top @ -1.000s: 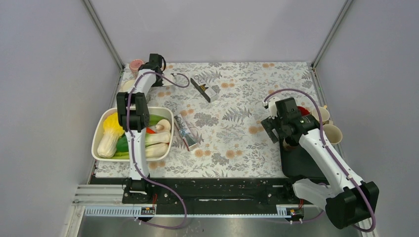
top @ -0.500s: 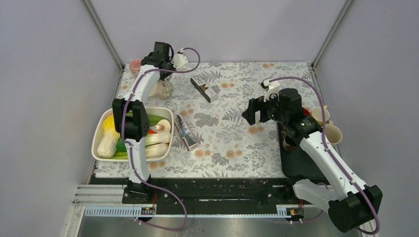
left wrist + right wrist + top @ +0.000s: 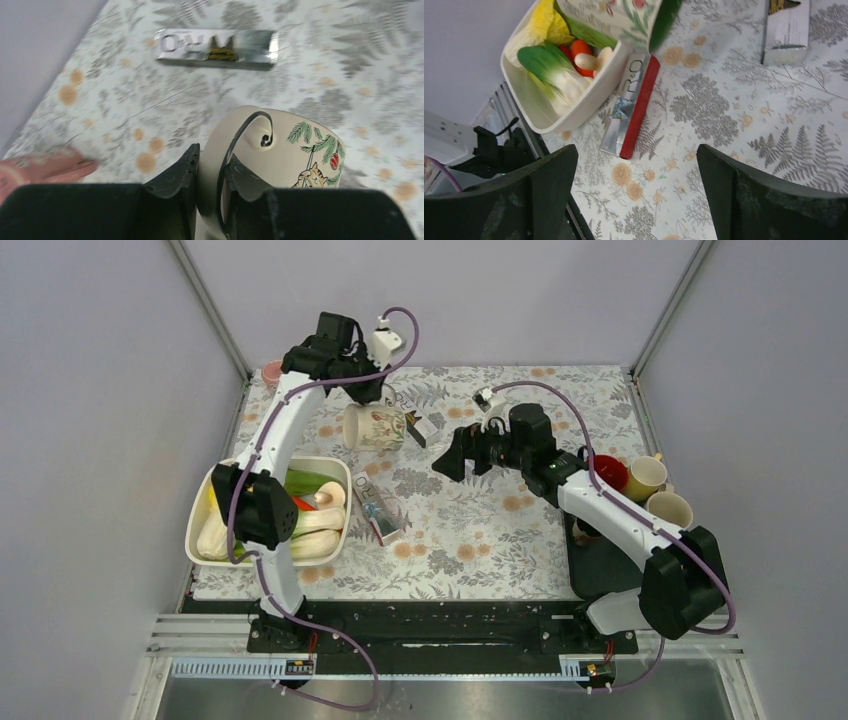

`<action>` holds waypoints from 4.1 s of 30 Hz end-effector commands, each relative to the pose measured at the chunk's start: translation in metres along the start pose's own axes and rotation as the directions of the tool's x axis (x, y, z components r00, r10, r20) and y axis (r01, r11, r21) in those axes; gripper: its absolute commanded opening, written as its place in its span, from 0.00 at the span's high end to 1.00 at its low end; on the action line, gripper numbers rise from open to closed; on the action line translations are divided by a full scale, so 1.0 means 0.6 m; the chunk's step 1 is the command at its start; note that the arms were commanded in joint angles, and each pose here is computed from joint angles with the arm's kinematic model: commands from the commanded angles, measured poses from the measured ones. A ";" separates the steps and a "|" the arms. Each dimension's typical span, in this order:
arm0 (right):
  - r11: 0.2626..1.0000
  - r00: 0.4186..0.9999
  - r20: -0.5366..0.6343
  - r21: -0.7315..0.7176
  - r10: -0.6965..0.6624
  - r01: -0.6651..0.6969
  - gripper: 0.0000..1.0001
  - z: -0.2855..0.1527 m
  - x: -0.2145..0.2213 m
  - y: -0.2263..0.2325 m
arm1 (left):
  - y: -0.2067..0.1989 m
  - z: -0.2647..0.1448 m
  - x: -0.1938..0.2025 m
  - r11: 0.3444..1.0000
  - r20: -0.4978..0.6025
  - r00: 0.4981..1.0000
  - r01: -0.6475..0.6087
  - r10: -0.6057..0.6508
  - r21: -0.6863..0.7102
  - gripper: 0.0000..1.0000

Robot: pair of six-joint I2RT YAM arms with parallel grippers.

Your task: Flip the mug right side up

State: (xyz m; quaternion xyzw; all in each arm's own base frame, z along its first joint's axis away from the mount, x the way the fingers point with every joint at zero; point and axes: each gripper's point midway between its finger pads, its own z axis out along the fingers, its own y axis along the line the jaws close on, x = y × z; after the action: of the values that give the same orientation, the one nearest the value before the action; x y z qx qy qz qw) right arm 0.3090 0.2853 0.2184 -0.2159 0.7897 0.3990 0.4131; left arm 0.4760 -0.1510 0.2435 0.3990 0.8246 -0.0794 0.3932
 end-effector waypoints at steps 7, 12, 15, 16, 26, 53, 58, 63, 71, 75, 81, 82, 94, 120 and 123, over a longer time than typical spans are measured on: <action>0.972 0.996 0.060 0.227 -0.070 0.054 0.01 -0.022 -0.067 -0.030 | -0.133 -0.119 -0.152 0.981 0.256 0.966 -0.080 0.033 0.175 1.00; 0.702 0.996 -0.068 0.707 -0.054 0.086 0.00 -0.120 -0.015 -0.182 | -0.113 -0.101 -0.132 0.990 0.210 0.977 -0.058 0.031 0.125 1.00; 0.551 0.991 -0.130 0.829 0.021 0.097 0.04 -0.156 0.011 -0.240 | -0.102 -0.093 -0.120 0.995 0.190 0.981 -0.047 0.029 0.093 1.00; 0.491 0.987 -0.153 0.864 0.047 0.110 0.06 -0.166 0.021 -0.265 | -0.099 -0.094 -0.119 0.995 0.189 0.982 -0.047 0.030 0.084 1.00; 0.263 0.927 -0.254 0.948 0.278 0.181 0.31 -0.196 0.081 -0.400 | -0.094 -0.101 -0.099 0.996 0.166 0.984 -0.068 0.057 0.061 1.00; 0.311 0.769 -0.284 0.943 0.573 0.116 0.46 -0.197 0.212 -0.498 | -0.098 -0.098 -0.093 0.993 0.169 0.984 -0.071 0.055 0.090 1.00; 0.351 0.755 -0.324 0.927 0.571 0.133 0.52 -0.190 0.210 -0.505 | -0.094 -0.098 -0.091 0.994 0.165 0.985 -0.069 0.054 0.084 1.00; 0.419 0.725 -0.391 0.895 0.568 0.155 0.75 -0.171 0.210 -0.511 | -0.090 -0.098 -0.090 0.995 0.165 0.985 -0.064 0.050 0.081 1.00; 0.481 0.725 -0.447 0.858 0.525 0.181 0.92 -0.142 0.169 -0.530 | -0.078 -0.097 -0.087 0.996 0.160 0.986 -0.058 0.046 0.066 1.00; 0.470 0.756 -0.418 0.867 0.504 0.166 0.96 -0.126 0.132 -0.542 | -0.073 -0.097 -0.087 0.997 0.161 0.986 -0.050 0.040 0.062 1.00; 0.507 0.763 -0.455 0.839 0.458 0.196 0.99 -0.103 0.097 -0.559 | -0.070 -0.099 -0.087 0.997 0.163 0.986 -0.047 0.037 0.058 1.00; 0.517 0.760 -0.475 0.828 0.443 0.217 0.99 -0.097 0.092 -0.564 | -0.068 -0.099 -0.085 0.997 0.161 0.986 -0.045 0.035 0.057 1.00; 0.537 0.793 -0.511 0.793 0.330 0.287 1.00 -0.021 0.022 -0.589 | -0.060 -0.095 -0.085 0.998 0.157 0.987 -0.043 0.035 0.047 1.00; 0.868 0.958 -0.275 0.451 -0.084 0.206 0.08 -0.035 -0.207 -0.203 | -0.110 -0.171 -0.133 0.987 0.270 0.963 -0.022 -0.021 0.157 1.00; 0.955 0.979 -0.140 0.234 -0.150 0.180 0.01 -0.018 -0.178 -0.094 | -0.126 -0.196 -0.149 0.982 0.302 0.953 -0.022 -0.036 0.187 1.00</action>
State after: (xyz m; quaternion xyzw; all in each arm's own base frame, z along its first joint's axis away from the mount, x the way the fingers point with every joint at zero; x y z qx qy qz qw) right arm 0.4593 0.1754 0.2414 -0.1780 0.9138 0.0830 0.3556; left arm 0.4132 -0.1878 0.2696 0.4091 0.8169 -0.1731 0.3679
